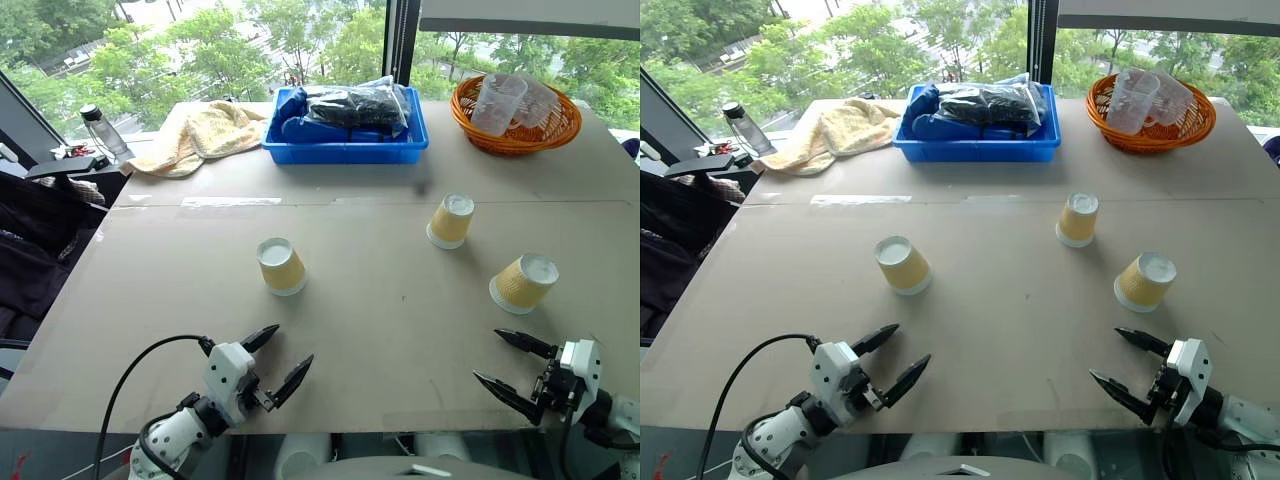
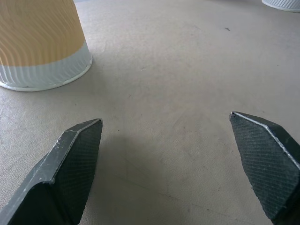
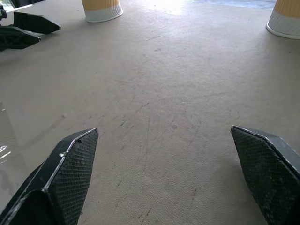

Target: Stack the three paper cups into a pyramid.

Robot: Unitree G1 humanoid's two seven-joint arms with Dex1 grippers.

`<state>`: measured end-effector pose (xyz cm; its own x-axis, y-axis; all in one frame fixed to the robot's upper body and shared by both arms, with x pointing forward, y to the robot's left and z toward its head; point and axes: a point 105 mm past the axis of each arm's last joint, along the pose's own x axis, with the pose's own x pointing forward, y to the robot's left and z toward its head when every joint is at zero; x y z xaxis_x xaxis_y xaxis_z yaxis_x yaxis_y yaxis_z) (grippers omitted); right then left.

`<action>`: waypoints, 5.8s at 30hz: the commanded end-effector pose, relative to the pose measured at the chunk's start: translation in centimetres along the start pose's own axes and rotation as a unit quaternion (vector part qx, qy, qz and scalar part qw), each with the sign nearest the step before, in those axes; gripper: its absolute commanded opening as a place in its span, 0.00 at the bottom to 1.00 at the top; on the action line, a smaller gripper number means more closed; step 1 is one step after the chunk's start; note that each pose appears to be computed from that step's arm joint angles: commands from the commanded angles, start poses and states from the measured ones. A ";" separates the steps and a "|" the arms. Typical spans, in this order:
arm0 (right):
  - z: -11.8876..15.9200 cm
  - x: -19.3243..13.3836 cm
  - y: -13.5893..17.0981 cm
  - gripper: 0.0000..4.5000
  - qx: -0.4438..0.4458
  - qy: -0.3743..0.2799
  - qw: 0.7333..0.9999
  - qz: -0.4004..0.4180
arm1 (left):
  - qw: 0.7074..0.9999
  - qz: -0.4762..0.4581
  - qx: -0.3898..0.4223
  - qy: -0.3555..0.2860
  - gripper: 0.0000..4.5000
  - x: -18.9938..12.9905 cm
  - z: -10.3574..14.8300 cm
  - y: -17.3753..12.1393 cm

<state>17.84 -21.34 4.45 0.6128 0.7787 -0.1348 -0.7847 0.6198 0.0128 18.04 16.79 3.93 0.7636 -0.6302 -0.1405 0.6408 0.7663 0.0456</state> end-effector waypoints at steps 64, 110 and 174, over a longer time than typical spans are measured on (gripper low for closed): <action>11.0 5.6 2.8 1.00 -0.060 -0.135 0.987 0.061 | 0.945 -0.299 0.106 -0.074 0.76 13.2 8.9 -3.4; 7.7 0.6 -7.3 0.47 0.014 -0.115 0.953 -0.279 | 0.940 -0.313 0.136 0.017 1.00 5.2 18.9 1.4; 14.3 13.9 -12.4 0.99 -0.073 -0.091 0.962 -0.247 | 0.959 -0.250 0.129 -0.008 1.00 4.1 20.5 4.7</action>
<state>37.18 -16.45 15.02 0.9048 0.4244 0.0343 -0.4164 0.8988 -0.1369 25.92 15.29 22.71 0.3515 -0.9075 -0.2300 0.9290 0.3078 0.2052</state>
